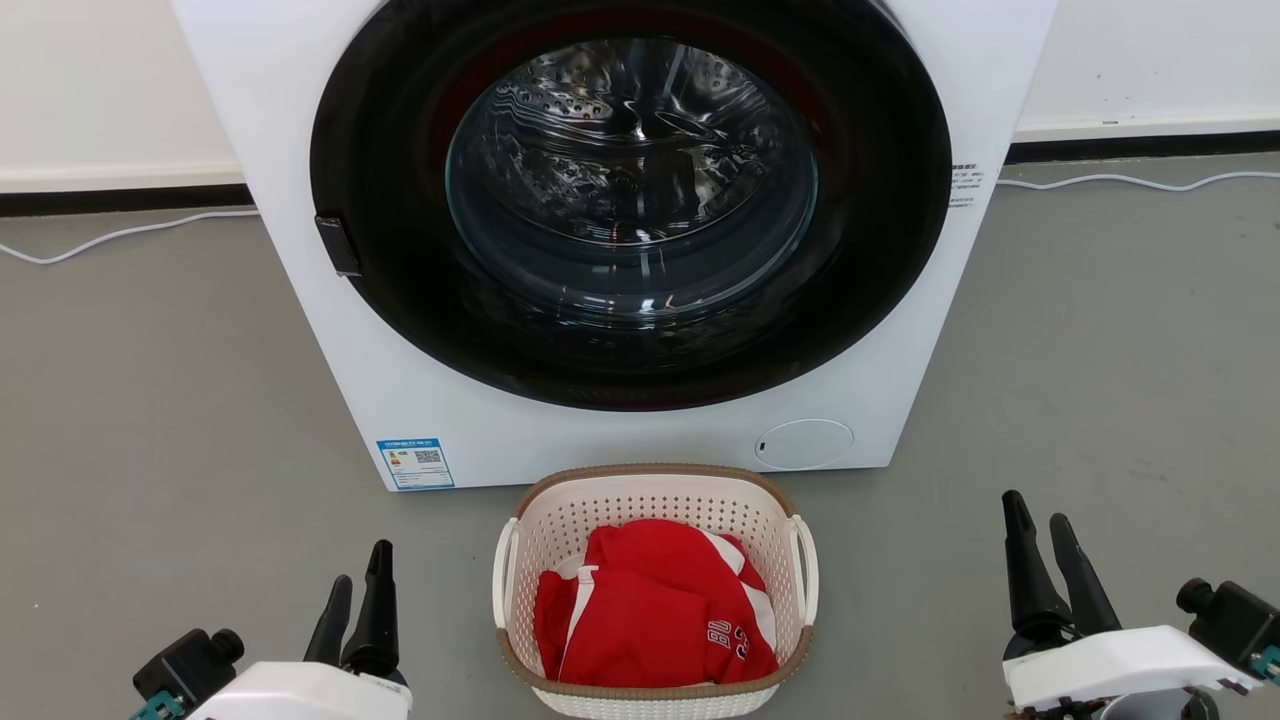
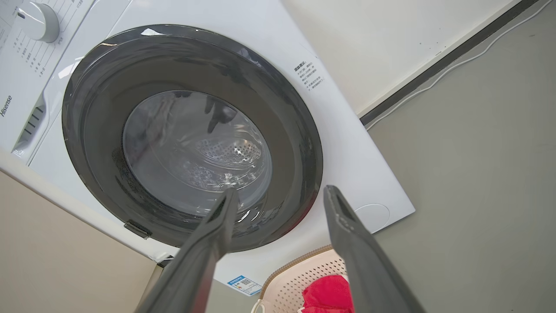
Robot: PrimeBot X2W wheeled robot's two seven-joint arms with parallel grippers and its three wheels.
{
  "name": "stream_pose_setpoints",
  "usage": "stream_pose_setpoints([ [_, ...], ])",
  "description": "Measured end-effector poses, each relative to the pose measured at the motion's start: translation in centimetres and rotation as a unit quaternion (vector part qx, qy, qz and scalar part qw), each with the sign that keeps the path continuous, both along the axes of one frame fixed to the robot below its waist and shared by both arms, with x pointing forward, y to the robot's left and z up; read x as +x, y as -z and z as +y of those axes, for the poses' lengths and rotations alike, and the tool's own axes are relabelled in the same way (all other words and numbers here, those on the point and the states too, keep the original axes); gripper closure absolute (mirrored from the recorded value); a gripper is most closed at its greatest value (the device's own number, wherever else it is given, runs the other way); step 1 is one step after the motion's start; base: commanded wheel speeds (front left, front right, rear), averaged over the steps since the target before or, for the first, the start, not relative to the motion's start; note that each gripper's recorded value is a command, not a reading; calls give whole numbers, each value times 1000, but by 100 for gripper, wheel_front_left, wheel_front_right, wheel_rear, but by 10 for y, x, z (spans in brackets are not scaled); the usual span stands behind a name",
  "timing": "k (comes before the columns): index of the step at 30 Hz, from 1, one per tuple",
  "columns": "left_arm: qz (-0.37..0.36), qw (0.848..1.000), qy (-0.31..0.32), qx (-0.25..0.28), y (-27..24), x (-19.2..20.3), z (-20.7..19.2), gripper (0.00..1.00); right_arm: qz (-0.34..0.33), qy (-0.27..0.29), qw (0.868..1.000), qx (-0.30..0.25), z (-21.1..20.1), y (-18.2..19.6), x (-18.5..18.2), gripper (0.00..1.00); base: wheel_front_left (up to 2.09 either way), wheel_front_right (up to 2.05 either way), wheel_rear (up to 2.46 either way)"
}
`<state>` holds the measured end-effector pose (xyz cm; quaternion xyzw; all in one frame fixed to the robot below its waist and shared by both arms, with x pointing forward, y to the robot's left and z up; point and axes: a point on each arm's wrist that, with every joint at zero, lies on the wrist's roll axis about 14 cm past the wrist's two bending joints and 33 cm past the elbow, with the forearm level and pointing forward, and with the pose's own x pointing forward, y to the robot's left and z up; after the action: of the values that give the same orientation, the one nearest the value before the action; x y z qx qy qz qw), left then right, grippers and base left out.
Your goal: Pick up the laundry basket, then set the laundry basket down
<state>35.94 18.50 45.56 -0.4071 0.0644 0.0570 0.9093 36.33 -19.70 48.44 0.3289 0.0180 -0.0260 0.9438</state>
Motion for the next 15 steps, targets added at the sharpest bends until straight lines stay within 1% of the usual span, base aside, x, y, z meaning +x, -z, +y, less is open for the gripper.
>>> stream_pose_setpoints([
  [15, -13, 996, 14, 92, -5, -1, -3, 0, -8, -6, 996, -91, 0, -2, -4, 0, 0, 0, 0],
])
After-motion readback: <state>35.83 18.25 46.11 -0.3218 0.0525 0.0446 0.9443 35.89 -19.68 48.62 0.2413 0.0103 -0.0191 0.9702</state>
